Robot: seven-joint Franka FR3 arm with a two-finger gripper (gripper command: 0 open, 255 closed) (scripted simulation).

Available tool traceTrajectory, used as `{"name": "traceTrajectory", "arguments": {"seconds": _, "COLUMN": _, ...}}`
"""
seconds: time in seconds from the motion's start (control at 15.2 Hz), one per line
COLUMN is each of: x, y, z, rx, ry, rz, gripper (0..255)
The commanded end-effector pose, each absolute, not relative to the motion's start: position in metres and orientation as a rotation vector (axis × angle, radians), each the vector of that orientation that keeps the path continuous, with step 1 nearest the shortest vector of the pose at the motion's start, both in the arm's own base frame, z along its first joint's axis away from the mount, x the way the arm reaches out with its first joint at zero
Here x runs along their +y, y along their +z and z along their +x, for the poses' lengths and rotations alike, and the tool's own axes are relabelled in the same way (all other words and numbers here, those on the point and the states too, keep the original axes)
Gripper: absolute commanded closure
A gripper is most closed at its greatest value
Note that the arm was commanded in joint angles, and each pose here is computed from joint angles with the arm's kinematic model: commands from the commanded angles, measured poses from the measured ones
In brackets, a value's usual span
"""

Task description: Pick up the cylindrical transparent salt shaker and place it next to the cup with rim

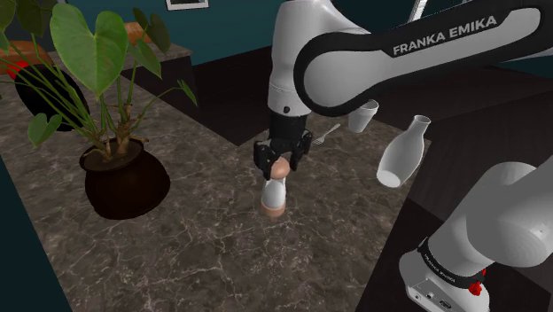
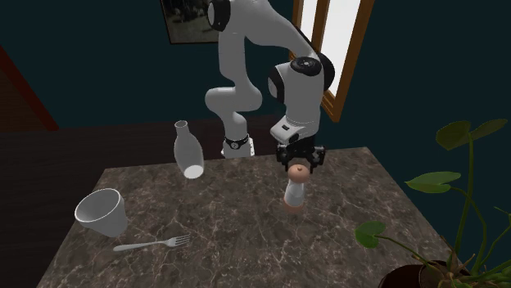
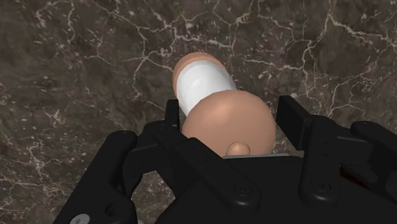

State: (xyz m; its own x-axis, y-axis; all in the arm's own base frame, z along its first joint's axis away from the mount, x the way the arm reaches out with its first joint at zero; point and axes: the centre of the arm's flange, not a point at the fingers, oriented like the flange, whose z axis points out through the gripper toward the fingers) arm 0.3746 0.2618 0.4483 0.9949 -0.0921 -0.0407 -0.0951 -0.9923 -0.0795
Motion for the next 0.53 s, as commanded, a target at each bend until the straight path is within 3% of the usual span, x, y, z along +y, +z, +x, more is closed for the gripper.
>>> {"name": "traceTrajectory", "arguments": {"seconds": 0.0, "x": 0.262, "y": 0.46, "z": 0.375, "rx": 0.143, "ry": 0.057, "rz": -3.056, "gripper": 255}}
{"name": "traceTrajectory", "arguments": {"seconds": 0.46, "x": 0.262, "y": 0.497, "z": 0.375, "rx": 0.143, "ry": 0.057, "rz": -3.056, "gripper": 255}}
